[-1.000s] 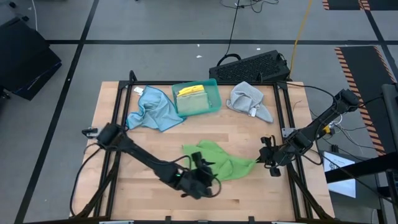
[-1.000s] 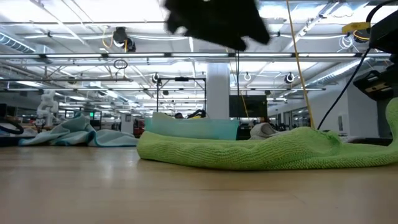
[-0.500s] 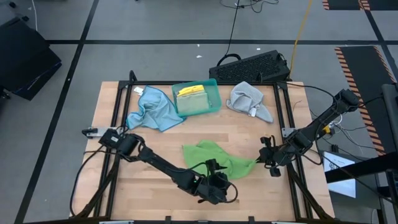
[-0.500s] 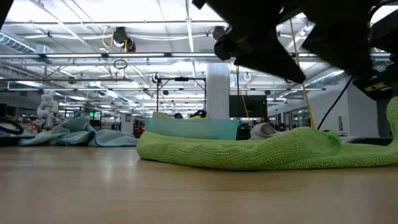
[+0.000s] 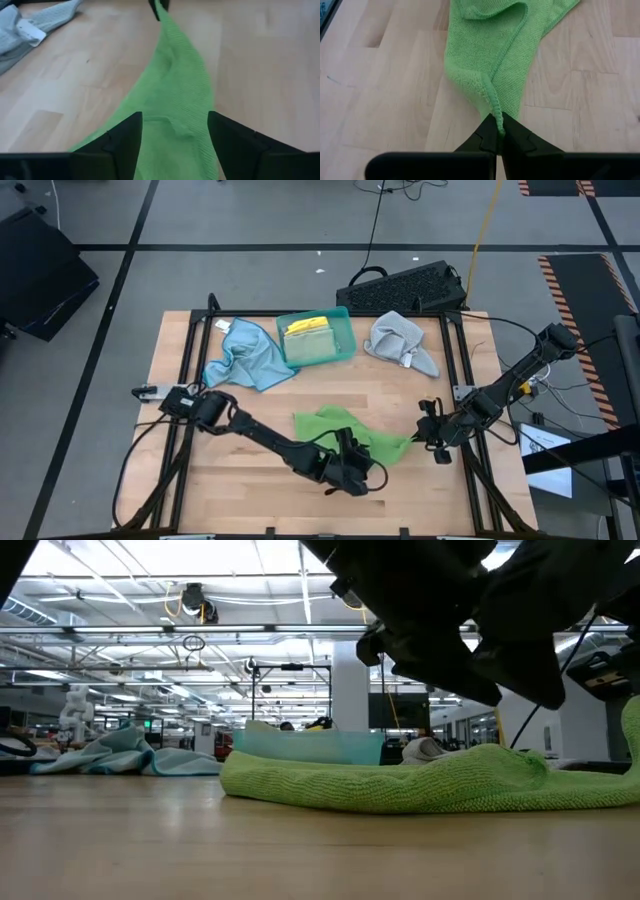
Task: Fold microfiber towels
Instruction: Fold the green microfiber cloth
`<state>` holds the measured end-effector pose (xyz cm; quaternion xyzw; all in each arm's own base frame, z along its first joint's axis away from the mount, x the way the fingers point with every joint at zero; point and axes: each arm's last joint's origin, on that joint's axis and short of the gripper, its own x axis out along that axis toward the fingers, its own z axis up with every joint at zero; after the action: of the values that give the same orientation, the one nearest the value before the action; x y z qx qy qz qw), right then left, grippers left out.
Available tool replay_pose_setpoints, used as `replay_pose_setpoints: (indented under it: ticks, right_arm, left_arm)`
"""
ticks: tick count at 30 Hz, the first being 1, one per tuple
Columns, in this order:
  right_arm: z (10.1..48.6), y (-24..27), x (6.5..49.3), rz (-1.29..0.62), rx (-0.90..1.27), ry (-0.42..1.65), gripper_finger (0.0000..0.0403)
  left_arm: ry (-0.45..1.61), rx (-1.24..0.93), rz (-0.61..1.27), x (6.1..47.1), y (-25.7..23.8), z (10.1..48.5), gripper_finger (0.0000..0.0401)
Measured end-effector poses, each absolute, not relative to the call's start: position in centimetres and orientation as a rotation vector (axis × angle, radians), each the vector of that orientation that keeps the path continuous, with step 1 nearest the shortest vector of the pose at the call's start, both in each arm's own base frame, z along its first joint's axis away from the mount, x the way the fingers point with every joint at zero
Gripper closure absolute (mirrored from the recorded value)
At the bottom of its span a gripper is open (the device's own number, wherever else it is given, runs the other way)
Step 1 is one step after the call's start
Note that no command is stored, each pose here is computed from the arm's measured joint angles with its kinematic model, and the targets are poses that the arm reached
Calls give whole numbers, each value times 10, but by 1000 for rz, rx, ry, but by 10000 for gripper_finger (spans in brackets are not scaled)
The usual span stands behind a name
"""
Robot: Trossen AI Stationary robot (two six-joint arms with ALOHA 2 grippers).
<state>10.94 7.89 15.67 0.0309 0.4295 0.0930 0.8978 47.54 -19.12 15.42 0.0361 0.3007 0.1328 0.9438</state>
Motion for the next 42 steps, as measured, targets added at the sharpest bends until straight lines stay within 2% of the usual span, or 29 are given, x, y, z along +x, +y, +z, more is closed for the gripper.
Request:
replay_pose_setpoints:
  ticks: [15,25,30,38,42]
  right_arm:
    - [157,79,109,191,67,890,399]
    - [157,79,109,191,68,890,399]
    - [157,79,109,191,68,889,399]
    - [157,79,109,195,59,888,399]
    - [157,79,110,197,43,884,399]
  left_arm:
    - [623,67,264,484,-191,120,176]
    - [632,23,291,488,-181,112,182]
    - [661,-7,302,489,-172,110,236]
    - [699,2,245,488,-173,108,380]
    - [694,47,212,482,-180,130,390]
